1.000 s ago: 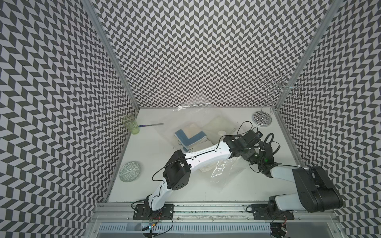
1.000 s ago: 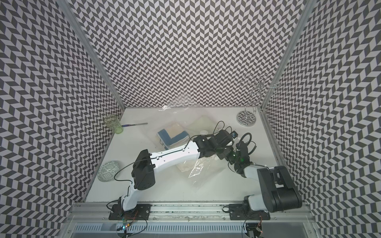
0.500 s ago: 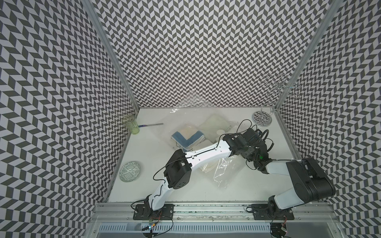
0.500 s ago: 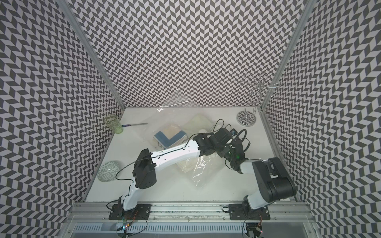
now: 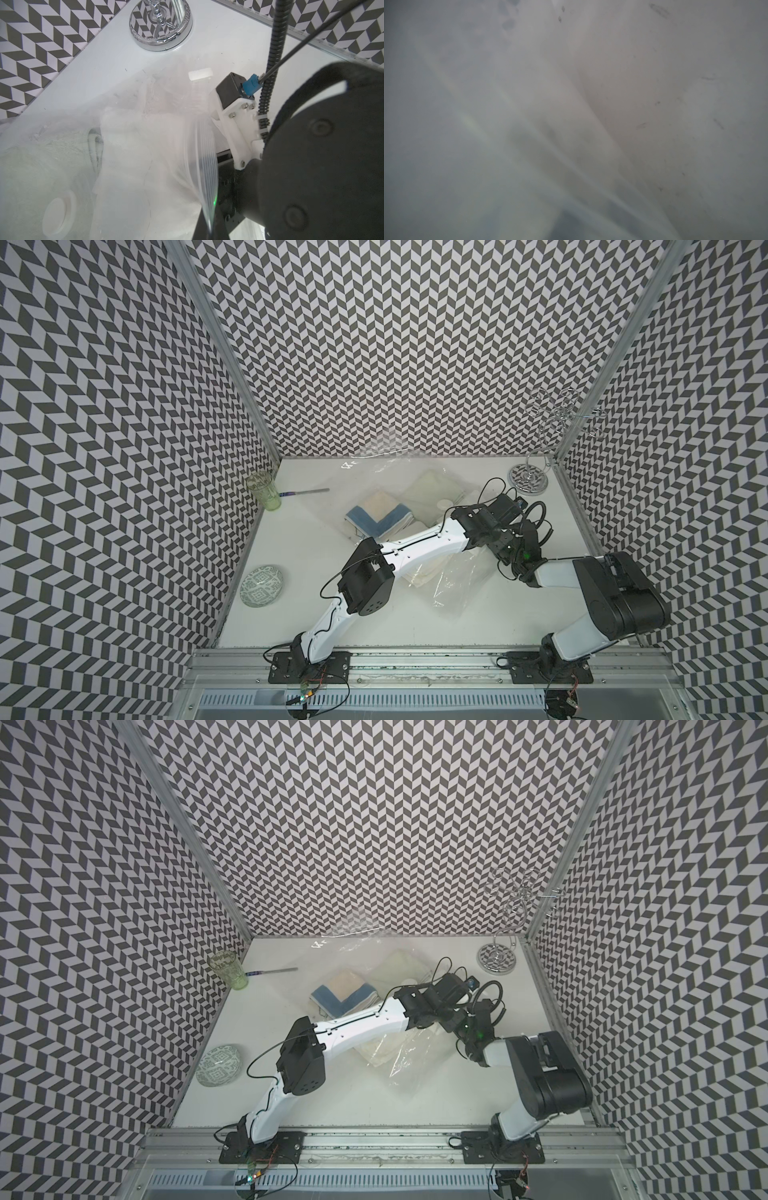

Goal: Place the folded towel into the vacuum bag
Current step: Place the towel in the vacuum bag.

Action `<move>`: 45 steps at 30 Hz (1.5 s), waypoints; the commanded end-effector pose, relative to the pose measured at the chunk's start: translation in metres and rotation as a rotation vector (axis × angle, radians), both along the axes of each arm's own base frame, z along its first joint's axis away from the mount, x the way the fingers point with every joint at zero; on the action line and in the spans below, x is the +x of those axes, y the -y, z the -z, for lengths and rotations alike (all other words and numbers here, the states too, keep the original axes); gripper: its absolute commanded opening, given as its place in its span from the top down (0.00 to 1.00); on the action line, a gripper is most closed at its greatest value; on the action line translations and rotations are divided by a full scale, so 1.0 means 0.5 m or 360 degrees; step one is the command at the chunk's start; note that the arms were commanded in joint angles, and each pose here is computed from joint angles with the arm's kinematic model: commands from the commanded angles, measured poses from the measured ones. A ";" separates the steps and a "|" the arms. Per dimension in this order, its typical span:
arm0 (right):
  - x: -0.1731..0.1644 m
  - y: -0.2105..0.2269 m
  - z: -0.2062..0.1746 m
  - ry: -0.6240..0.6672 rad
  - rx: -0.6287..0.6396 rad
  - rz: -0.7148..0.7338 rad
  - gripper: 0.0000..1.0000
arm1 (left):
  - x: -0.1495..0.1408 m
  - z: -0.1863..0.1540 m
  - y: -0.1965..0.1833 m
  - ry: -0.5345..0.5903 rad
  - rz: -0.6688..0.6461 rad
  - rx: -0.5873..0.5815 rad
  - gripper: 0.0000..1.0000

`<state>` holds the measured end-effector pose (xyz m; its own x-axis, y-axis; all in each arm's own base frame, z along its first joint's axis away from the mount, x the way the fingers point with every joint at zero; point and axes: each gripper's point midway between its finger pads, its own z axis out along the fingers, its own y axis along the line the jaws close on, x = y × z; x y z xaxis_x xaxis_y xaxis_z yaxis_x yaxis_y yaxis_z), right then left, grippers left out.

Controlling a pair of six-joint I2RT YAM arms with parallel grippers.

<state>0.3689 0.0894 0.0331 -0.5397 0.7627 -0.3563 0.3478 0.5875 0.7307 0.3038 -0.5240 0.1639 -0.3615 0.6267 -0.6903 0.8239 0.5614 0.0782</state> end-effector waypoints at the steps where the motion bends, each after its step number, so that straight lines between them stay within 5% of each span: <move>1: 0.058 -0.021 -0.065 0.0268 0.0003 -0.0001 0.83 | 0.000 -0.017 0.034 0.0012 0.0085 -0.0095 1.00; 21: 0.105 -0.165 -0.121 0.0632 0.0181 -0.0401 0.94 | 0.051 -0.030 0.049 0.0006 0.0071 -0.0166 1.00; 26: 0.093 -0.122 -0.118 0.0627 0.0203 -0.0213 0.96 | 0.055 -0.042 0.050 0.0020 0.0058 -0.0173 1.00; 31: 0.105 -0.224 -0.145 0.0704 0.0243 -0.0497 0.95 | 0.052 -0.063 0.057 0.0022 0.0066 -0.0225 1.00; 37: 0.122 -0.136 -0.112 0.0629 0.0269 -0.0215 0.96 | 0.048 -0.060 0.050 0.0012 0.0068 -0.0199 1.00; 45: 0.151 -0.077 -0.104 0.0521 -0.0058 -0.0182 0.93 | 0.047 -0.059 0.049 0.0011 0.0071 -0.0196 1.00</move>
